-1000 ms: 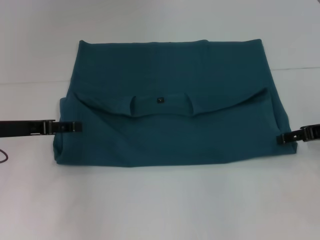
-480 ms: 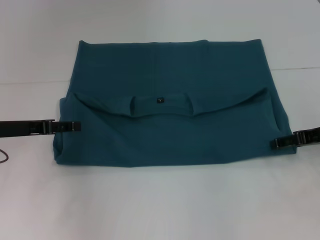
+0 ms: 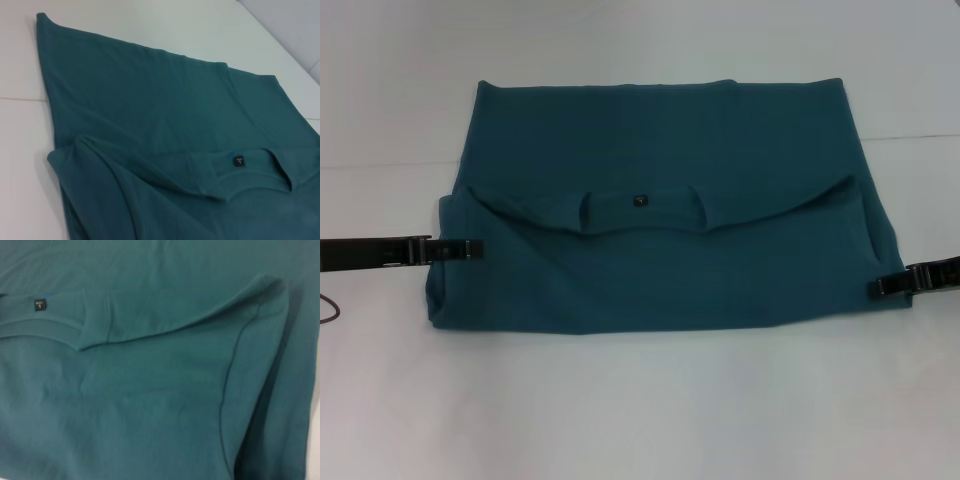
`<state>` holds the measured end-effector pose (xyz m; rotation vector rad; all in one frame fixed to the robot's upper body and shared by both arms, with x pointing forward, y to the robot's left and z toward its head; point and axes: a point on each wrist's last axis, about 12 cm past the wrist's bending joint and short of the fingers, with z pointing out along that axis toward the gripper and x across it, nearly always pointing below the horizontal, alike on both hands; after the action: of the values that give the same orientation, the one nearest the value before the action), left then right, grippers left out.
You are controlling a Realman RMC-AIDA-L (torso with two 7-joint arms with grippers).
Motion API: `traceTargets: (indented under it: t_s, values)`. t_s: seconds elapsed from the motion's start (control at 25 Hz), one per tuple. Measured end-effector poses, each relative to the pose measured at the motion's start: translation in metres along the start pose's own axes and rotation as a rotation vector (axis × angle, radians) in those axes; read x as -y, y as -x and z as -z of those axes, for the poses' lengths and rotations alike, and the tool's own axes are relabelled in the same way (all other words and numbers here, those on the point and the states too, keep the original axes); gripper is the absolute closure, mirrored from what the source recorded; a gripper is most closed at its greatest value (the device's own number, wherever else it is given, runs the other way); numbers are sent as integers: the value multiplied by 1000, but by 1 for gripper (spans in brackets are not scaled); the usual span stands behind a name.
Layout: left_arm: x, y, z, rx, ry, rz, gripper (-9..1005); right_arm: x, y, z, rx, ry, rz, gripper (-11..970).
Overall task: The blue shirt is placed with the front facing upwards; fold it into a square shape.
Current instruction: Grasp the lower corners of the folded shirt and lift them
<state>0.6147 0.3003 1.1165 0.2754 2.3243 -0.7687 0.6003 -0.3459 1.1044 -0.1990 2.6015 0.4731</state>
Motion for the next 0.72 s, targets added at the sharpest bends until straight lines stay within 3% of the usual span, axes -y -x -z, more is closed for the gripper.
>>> traceTargets:
  t_s: [0.44,0.72]
  values:
    - [-1,0,0,6,5,3,169,3,-3,0,-8,-6,-9,471]
    - [-2,-2,0,6,6,9,168,3,-4,0,-11,-7,-8,728]
